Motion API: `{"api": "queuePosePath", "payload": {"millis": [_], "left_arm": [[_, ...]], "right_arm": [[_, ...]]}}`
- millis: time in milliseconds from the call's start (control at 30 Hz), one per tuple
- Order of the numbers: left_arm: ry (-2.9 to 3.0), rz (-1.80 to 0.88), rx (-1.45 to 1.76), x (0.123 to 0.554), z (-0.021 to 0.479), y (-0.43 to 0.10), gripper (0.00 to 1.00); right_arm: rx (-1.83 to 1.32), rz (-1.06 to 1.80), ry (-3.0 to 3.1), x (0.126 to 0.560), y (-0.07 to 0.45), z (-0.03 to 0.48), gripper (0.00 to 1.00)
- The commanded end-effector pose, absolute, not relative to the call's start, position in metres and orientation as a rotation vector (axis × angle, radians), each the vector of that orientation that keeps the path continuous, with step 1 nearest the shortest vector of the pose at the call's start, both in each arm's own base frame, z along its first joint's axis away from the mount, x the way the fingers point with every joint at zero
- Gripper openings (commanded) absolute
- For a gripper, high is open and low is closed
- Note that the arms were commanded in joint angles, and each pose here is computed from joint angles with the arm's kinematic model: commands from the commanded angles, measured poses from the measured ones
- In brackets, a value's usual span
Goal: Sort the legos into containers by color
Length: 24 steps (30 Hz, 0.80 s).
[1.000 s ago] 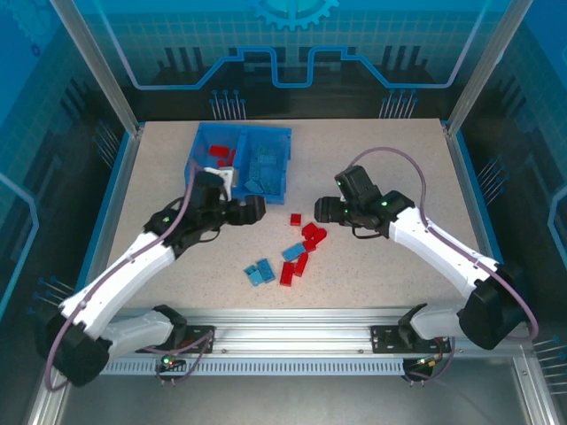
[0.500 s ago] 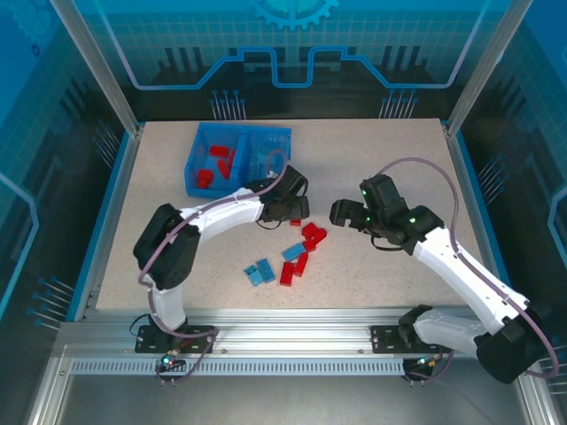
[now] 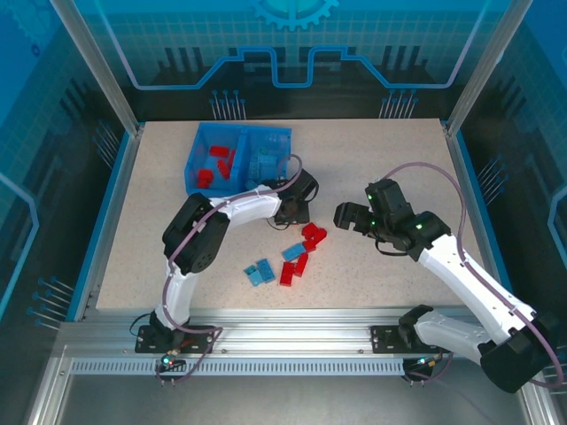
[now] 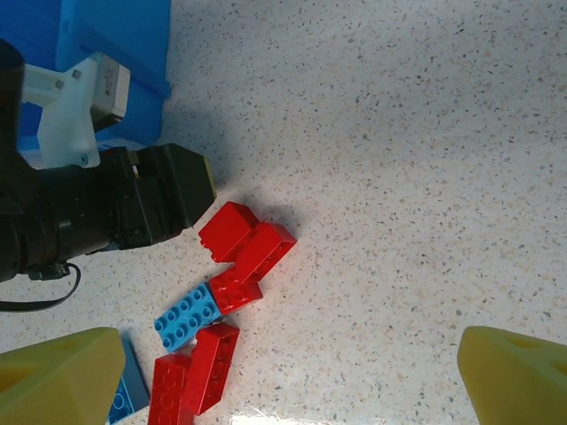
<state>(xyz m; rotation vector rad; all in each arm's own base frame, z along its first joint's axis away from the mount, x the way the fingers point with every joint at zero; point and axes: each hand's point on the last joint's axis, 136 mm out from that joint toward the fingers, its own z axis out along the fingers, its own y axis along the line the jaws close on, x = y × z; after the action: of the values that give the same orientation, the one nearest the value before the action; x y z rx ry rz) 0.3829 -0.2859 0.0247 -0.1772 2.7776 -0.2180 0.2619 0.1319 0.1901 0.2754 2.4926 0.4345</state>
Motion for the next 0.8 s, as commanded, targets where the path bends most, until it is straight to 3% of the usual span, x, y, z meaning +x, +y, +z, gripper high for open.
{"api": "queuePosePath", "payload": {"millis": [0, 200, 300, 400, 633, 767], "left_arm": [[2.814, -0.202, -0.160, 0.379, 0.018, -0.285, 0.47], [2.799, -0.191, -0.137, 0.378, 0.033, -0.280, 0.37], [2.734, -0.228, -0.122, 0.377, 0.068, -0.276, 0.28], [2.634, -0.237, -0.111, 0.377, 0.117, -0.263, 0.28], [2.438, -0.215, -0.259, 0.404, 0.207, -0.178, 0.30], [2.358, -0.149, -0.413, 0.439, 0.228, -0.105, 0.30]], "right_arm": [[0.300, 0.448, 2.506, 0.257, 0.129, 0.190, 0.98], [0.278, 0.502, 2.503, 0.260, 0.138, 0.196, 0.98], [0.244, 0.533, 2.495, 0.261, 0.146, 0.204, 0.98], [0.152, 0.628, 2.466, 0.262, 0.164, 0.216, 0.98], [0.036, 0.763, 2.394, 0.261, 0.194, 0.241, 0.98], [0.027, 0.745, 2.393, 0.260, 0.193, 0.244, 0.98]]}}
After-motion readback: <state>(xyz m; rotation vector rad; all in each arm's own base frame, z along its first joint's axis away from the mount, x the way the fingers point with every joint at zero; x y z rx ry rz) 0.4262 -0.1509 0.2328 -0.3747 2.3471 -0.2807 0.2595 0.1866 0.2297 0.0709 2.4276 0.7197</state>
